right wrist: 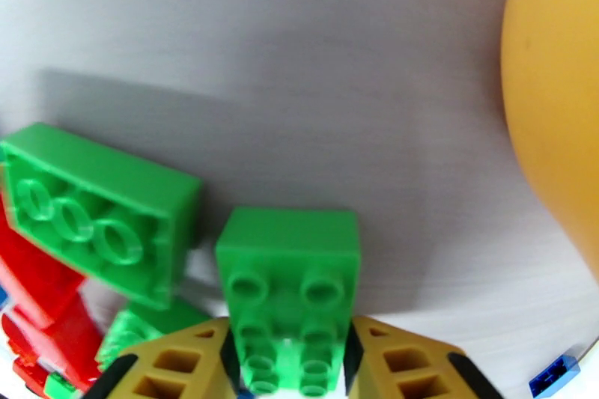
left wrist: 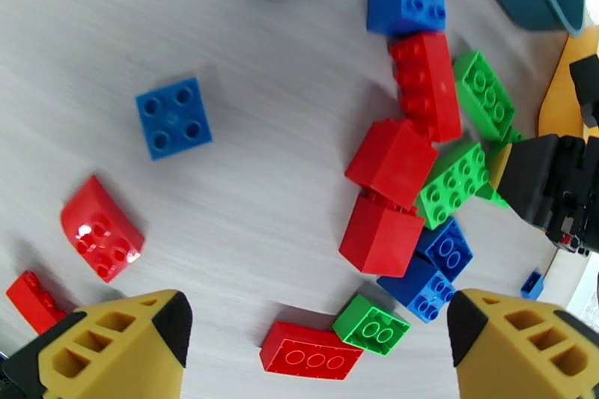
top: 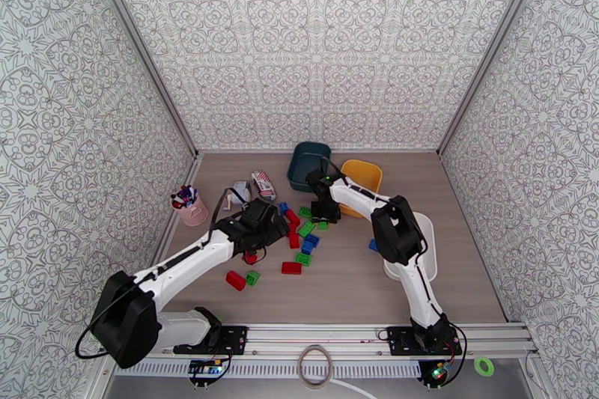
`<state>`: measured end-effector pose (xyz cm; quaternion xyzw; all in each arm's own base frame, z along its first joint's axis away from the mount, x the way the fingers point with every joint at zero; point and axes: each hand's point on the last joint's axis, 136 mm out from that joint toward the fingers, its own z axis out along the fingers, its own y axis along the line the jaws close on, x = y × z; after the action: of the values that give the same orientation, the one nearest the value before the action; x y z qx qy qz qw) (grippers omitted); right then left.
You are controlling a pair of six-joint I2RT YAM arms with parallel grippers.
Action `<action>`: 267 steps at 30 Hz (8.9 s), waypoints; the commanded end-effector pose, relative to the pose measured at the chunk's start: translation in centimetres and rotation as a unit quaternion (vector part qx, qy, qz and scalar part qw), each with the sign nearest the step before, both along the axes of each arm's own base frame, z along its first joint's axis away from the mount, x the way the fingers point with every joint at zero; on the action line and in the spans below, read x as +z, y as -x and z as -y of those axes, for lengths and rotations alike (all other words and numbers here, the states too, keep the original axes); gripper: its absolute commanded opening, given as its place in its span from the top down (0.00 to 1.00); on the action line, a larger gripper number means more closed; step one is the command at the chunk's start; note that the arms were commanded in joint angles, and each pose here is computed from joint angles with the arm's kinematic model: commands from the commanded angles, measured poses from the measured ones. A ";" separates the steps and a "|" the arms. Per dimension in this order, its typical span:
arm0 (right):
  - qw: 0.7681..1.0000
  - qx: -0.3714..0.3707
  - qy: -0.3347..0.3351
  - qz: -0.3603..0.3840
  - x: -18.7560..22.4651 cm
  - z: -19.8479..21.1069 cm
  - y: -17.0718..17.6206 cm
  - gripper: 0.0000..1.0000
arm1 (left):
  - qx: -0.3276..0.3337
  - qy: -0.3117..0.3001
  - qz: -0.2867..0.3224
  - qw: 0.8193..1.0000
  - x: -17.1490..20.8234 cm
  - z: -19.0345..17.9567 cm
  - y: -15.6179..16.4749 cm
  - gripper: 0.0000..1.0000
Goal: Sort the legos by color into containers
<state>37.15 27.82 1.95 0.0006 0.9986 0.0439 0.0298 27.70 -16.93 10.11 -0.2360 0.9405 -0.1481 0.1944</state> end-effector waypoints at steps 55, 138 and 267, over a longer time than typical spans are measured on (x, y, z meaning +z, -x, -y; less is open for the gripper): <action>0.955 -0.277 -0.078 0.065 8.0 24.6 12.3 0.43 | -0.279 -0.041 0.072 0.957 4.6 17.9 -0.8 0.03; 0.977 0.205 -0.026 0.052 4.8 -2.6 14.1 0.70 | 0.010 0.045 0.022 0.999 0.8 1.2 1.6 0.01; 0.988 0.114 -0.098 0.045 9.0 -0.1 12.3 0.45 | 0.038 -0.048 -0.155 0.986 -8.9 -4.8 9.4 0.29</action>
<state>24.80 27.95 11.36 -0.1176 0.9793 0.1478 0.0725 16.98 -10.04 1.20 -0.2761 0.9596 -0.0113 0.0539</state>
